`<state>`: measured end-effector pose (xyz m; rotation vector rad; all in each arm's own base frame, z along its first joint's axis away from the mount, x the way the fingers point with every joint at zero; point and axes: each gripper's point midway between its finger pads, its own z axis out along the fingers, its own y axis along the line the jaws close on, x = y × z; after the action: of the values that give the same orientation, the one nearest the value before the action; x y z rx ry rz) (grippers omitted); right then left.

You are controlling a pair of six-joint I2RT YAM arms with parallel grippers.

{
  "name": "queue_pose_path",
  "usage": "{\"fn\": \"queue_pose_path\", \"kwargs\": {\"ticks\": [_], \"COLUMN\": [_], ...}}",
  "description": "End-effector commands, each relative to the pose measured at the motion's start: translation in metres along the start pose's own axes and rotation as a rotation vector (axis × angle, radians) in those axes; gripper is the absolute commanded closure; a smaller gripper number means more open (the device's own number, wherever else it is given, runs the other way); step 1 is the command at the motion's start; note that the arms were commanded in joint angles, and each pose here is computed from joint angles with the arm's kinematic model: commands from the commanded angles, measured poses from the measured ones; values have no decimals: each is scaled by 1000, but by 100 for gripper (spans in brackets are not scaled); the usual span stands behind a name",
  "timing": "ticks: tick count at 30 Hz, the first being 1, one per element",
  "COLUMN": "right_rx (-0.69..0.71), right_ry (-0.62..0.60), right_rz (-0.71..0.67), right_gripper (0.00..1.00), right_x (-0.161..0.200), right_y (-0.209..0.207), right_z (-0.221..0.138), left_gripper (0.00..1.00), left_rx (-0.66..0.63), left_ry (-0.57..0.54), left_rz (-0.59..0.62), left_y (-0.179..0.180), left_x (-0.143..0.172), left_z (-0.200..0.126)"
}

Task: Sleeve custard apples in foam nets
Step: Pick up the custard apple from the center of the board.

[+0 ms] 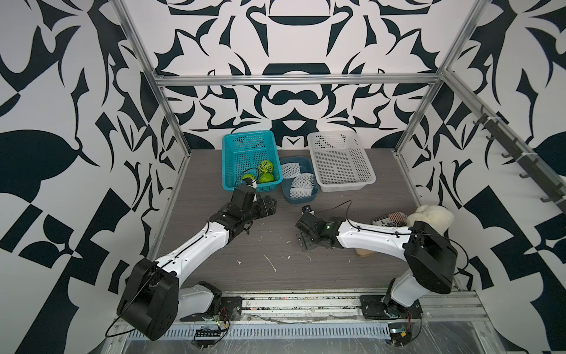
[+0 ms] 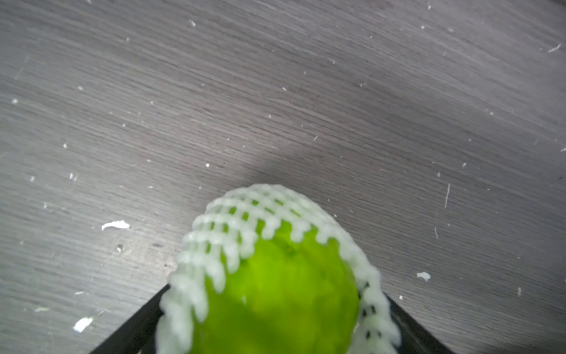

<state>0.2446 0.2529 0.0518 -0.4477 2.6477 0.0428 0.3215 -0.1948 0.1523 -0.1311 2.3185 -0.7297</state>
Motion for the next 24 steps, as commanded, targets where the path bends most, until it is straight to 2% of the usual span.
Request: {"fn": "queue_pose_path", "kwargs": {"ticks": [1,7,14,20,24], "right_rx": [-29,-54,-59,-65,-77], "right_ry": [-30,-22,-16,-15,-12], "right_rz": [33,68,83,96,106], "right_gripper": [8,8,1,2,8], "right_x": [-11,-12,-11,-11,-11], "right_y": [2,0,-3,-4,-4], "right_z": [-2,1,4,6,7], "left_gripper": [16,16,16,16,16], "left_rx": [10,11,12,13,13], "left_ry": [-18,-21,-19,-20,-21], "left_rz": [5,3,3,3,2], "left_y": [-4,-5,-5,-5,-5], "left_x": [-6,-8,-8,-8,-8], "left_z": [-6,-6,-6,-6,-7]}}
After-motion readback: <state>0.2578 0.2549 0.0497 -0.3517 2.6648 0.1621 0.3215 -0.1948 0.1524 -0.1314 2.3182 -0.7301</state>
